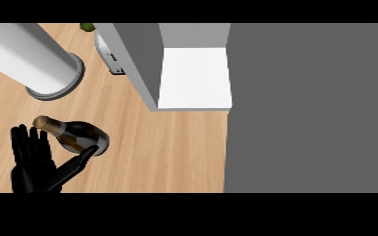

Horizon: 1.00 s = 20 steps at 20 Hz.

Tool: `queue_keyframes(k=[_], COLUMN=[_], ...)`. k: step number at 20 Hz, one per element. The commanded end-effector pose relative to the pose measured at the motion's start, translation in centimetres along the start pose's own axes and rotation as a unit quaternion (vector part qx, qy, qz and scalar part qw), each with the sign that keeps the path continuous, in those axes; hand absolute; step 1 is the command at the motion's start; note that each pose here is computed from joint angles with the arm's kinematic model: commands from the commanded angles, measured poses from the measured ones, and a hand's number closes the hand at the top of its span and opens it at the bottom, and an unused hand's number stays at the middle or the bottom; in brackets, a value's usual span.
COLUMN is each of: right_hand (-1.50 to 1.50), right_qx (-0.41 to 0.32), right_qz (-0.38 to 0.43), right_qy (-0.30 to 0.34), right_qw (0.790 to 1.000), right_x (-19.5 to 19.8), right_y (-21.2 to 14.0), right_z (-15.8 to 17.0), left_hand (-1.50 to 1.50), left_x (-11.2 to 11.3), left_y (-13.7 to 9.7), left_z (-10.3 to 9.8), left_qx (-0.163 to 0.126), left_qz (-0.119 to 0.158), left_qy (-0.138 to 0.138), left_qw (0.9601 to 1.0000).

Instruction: Pick up the wine, place it into the cabinet and close the cabinet

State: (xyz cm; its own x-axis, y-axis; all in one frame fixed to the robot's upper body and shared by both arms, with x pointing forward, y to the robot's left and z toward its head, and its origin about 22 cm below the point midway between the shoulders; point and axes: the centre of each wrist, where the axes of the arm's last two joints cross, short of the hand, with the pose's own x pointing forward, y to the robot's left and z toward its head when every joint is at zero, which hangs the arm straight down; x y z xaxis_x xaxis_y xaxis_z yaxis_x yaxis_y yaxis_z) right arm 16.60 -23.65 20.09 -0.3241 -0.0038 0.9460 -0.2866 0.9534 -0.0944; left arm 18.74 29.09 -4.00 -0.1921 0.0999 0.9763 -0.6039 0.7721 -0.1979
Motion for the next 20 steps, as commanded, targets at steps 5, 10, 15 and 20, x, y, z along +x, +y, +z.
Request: queue_keyframes(k=[5,10,15,20], right_hand=[-1.5,-1.5,-1.5,-1.5], right_qx=[0.023,0.012,0.02,0.023], right_qz=[-0.014,-0.019,-0.013,-0.01], right_qy=[-0.031,-0.033,-0.042,-0.032], right_qw=[0.999,0.999,0.999,0.999], right_x=[2.2,2.2,2.8,3.2], right_y=[0.1,1.8,1.1,0.1], right_z=[3.1,1.8,3.0,2.9], left_hand=[-1.5,-1.5,-1.5,-1.5], left_x=[-2.5,-4.3,-5.6,-5.7], left_y=[-0.2,0.8,2.9,0.5], left_z=[0.2,-0.1,0.0,-1.3], left_qx=[-0.001,-0.007,0.007,-0.001], left_qz=[0.004,-0.004,0.002,-0.002], left_qy=[0.005,0.004,0.008,0.016], left_qw=[1.0,1.0,0.9999,0.9999])
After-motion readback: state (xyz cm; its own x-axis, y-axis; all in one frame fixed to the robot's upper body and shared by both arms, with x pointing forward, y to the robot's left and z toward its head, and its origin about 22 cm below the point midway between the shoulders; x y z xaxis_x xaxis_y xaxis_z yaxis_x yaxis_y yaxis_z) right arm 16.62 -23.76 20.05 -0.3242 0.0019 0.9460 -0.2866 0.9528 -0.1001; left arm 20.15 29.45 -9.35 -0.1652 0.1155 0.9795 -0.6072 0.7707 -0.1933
